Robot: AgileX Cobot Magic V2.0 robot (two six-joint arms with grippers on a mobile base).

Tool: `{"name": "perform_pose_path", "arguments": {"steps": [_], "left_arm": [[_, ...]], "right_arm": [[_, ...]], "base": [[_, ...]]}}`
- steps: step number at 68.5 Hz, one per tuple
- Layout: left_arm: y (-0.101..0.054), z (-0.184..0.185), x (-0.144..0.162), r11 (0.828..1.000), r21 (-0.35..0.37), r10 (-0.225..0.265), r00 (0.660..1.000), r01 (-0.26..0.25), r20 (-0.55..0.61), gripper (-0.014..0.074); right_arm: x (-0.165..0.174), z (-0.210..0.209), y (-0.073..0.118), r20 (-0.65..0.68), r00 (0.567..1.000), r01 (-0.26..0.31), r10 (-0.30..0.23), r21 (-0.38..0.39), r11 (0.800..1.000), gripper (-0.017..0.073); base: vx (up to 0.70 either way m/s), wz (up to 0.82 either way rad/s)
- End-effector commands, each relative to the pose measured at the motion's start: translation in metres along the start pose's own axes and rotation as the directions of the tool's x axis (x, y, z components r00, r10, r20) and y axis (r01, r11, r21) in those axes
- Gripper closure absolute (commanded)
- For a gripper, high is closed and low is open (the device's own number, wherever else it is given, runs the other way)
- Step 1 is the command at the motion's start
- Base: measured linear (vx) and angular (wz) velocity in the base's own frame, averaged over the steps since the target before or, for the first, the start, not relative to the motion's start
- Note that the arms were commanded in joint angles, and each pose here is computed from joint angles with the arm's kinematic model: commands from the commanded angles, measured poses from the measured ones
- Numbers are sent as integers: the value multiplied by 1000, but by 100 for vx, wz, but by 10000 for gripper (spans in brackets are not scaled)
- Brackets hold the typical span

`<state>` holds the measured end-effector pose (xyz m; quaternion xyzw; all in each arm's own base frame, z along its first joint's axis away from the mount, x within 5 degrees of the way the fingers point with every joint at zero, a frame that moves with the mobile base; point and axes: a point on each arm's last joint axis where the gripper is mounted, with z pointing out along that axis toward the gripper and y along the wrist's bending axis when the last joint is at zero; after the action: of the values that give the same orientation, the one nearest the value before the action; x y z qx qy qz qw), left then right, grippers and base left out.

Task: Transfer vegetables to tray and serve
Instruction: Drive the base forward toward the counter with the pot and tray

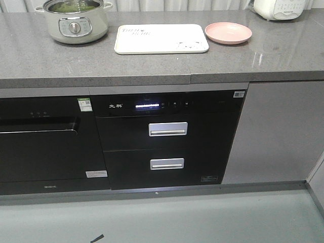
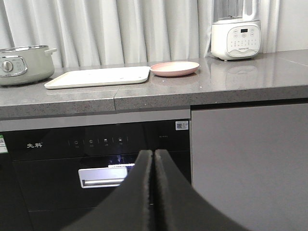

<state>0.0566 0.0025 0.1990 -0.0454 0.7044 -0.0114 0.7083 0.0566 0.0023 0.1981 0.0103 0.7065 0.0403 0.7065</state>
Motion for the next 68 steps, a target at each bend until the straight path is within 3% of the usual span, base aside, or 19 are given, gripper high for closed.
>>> {"name": "perform_pose_path", "arguments": {"steps": [1,68], "left_arm": [[1,0,2,1000,1,-13,998,13,56,599],[1,0,2,1000,1,-13,998,13,56,599]], "right_arm": [[-2,0,1,68,998,12,-11,-10,1000,565],[-2,0,1,68,998,12,-11,-10,1000,565]], "base": [[12,1],[12,3]]}}
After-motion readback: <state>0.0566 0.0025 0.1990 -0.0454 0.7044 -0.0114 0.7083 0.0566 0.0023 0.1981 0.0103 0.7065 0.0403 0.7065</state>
